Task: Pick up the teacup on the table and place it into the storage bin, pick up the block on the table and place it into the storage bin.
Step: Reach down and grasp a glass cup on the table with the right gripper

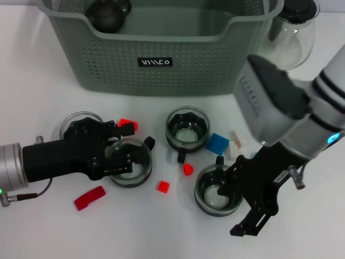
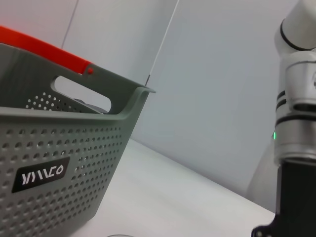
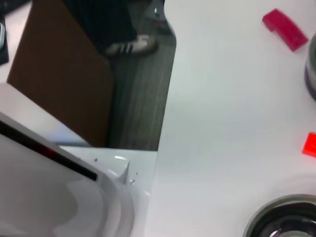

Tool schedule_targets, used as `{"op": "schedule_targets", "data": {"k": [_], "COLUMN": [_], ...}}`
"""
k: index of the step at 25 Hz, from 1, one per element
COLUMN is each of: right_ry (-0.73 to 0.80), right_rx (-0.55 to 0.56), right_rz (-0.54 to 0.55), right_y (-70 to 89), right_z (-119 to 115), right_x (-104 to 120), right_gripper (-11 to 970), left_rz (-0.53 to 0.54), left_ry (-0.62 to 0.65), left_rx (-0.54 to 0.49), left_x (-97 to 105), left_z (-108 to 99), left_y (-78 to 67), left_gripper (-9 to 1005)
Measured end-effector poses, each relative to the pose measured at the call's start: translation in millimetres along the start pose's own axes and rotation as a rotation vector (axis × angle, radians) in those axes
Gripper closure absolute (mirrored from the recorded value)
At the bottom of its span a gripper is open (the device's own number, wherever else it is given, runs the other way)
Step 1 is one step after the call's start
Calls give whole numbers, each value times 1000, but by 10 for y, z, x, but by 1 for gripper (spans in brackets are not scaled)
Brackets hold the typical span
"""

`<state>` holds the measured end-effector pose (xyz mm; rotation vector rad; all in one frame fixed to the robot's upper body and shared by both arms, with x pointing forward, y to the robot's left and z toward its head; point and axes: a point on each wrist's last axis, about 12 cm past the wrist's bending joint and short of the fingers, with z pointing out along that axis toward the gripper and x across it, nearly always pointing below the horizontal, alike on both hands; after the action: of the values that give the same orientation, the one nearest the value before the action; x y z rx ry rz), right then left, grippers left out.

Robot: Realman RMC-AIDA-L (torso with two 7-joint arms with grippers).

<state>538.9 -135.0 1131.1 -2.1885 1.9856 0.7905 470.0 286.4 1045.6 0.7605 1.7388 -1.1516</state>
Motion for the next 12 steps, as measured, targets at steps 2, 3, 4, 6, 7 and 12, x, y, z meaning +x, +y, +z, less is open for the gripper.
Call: {"op": "schedule_targets", "data": {"k": [2, 3, 4, 6, 7, 12], "right_ry": [24, 34, 43, 57, 59, 74], "right_rx": [1, 0, 3, 10, 15, 38], "right_rz": [-10, -15, -19, -23, -22, -20], "right_y": [4, 9, 9, 7, 1, -23], "right_z": [61, 86, 110, 144, 153, 194], "right_x": [-41, -55, -72, -99, -106, -125], "right_gripper": [94, 94, 94, 149, 205, 224], "left_rz": [0, 0, 0, 0, 0, 0], "left_ry": [0, 0, 0, 0, 0, 1], "left_rx": [0, 0, 0, 0, 0, -4], "left_x": [1, 1, 1, 1, 1, 3], "left_z": [3, 3, 3, 3, 3, 3], "left_y": [-1, -1, -1, -1, 0, 3], "left_gripper": [223, 223, 223, 224, 224, 225]}}
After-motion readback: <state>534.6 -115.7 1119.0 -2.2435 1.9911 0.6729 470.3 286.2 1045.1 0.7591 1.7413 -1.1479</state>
